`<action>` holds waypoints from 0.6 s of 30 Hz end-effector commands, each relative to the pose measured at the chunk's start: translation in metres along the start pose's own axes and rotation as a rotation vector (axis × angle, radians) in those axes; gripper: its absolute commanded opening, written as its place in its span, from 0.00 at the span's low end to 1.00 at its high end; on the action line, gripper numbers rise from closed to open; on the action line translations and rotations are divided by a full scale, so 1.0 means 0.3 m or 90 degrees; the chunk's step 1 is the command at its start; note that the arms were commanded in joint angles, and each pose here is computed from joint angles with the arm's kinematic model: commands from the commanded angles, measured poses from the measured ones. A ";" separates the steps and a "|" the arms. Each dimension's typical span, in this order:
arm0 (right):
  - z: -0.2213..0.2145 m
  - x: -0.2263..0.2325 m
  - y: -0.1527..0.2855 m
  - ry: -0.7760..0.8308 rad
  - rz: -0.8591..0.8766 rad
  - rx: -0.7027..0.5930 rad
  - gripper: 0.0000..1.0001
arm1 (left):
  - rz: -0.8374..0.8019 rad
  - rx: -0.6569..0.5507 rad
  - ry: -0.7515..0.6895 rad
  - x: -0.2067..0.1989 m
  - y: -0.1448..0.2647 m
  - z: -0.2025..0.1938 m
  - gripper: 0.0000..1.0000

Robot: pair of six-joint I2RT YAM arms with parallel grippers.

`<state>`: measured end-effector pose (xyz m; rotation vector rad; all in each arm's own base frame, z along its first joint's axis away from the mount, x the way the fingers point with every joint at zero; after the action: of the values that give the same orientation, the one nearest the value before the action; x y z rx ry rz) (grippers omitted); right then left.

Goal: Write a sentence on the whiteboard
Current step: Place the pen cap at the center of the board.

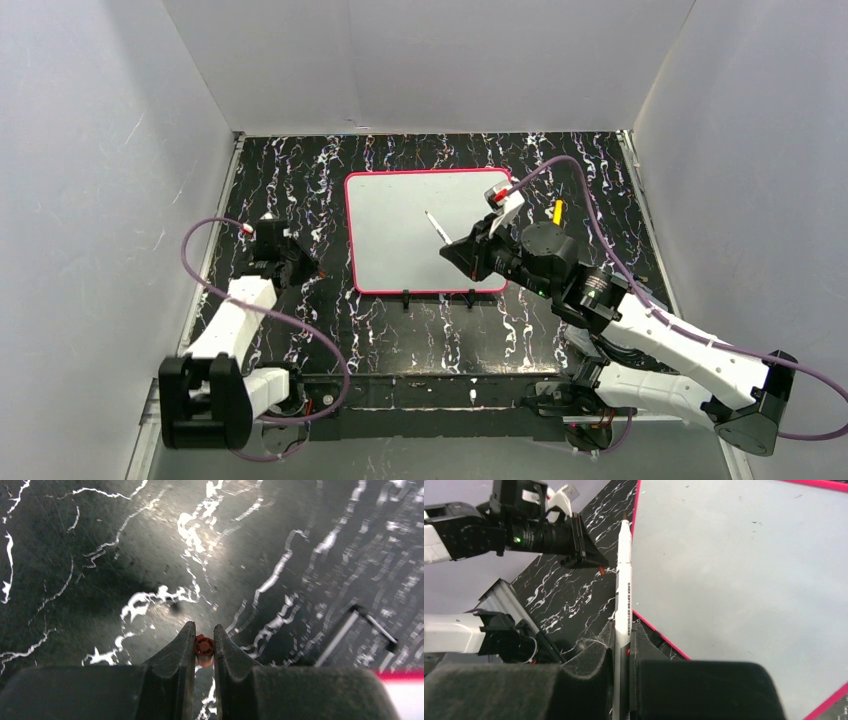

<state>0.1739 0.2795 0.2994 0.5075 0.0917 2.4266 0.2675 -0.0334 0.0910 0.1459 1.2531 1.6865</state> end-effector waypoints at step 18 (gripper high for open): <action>0.165 -0.043 0.112 0.044 -0.071 -0.104 0.01 | 0.006 -0.001 -0.031 -0.001 0.141 0.168 0.94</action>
<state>0.1862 0.2455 0.3348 0.4197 -0.0118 2.2740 0.2794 -0.0088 0.0855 0.1612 1.3592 1.7115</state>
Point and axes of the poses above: each gripper's point midway between its finger pads, its own y axis back along the fingers, its own x axis along the line the jaws close on, z = x × y, the point moved 2 cm from there along y, back along the fingers, and after that the axes turned 2 degrees about y, right-handed, at the moved point
